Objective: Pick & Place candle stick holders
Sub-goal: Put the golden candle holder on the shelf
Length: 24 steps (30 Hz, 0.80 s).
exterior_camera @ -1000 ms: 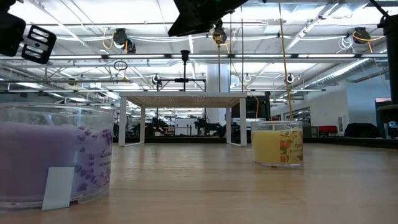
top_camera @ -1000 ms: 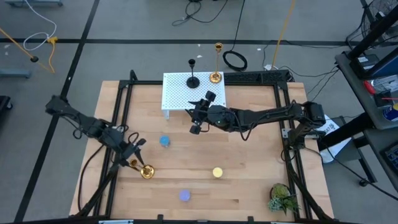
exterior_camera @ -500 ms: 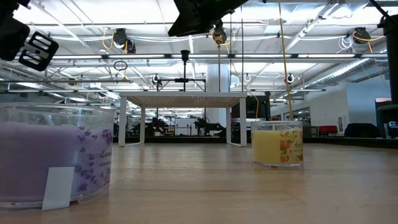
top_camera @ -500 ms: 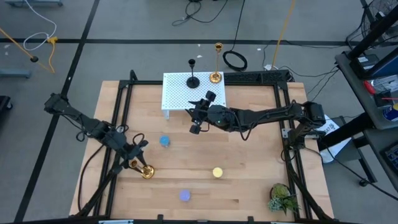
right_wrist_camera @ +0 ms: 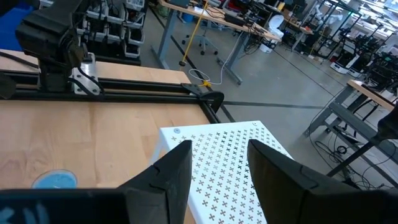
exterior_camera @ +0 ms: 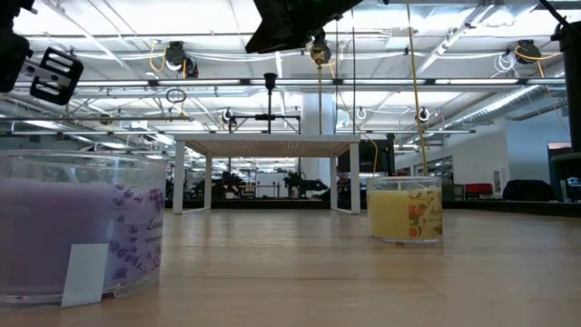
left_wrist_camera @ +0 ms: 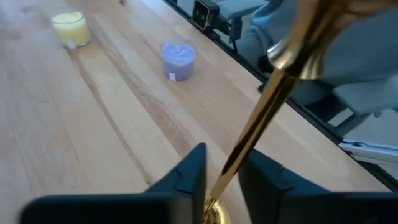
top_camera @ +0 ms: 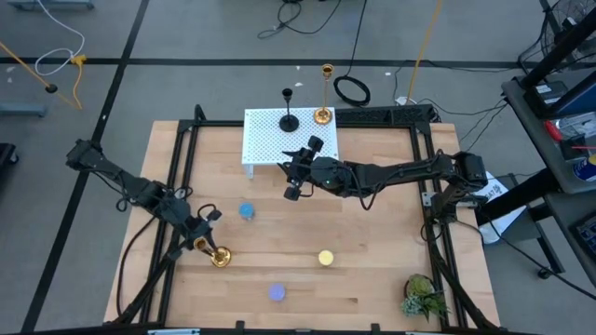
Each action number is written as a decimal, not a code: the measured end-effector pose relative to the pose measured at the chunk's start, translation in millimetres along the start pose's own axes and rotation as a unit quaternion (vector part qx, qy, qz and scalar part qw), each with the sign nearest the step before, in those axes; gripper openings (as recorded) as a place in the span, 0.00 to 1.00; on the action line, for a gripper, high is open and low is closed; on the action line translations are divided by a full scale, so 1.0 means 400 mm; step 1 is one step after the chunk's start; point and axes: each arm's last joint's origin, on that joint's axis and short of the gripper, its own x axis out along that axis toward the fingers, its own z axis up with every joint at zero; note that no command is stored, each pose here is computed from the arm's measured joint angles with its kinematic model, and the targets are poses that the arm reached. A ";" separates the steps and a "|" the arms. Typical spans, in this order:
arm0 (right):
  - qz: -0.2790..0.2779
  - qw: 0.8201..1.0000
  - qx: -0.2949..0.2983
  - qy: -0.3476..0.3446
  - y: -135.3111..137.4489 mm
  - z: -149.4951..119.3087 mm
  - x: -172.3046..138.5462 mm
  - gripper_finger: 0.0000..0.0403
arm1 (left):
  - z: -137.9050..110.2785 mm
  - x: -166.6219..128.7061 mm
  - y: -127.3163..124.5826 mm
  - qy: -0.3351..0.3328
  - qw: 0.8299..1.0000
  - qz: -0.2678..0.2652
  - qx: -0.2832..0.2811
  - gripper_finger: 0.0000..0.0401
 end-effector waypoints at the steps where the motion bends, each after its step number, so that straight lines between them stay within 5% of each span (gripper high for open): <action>1: 0.000 1.000 0.000 0.000 0.000 0.000 0.000 0.37 | 0.000 0.000 0.000 0.000 1.000 0.000 0.001 0.14; 4: 0.000 1.000 0.000 0.000 0.000 0.000 0.000 0.37 | 0.003 0.000 0.001 -0.006 1.000 0.004 0.002 0.04; 15: 0.000 1.000 0.000 0.000 0.000 0.000 0.000 0.37 | 0.064 -0.006 0.009 -0.135 0.988 0.069 -0.026 0.04; 24: 0.022 0.999 -0.048 0.013 0.035 -0.004 -0.020 0.37 | 0.102 0.020 0.027 -0.166 0.974 0.151 -0.038 0.04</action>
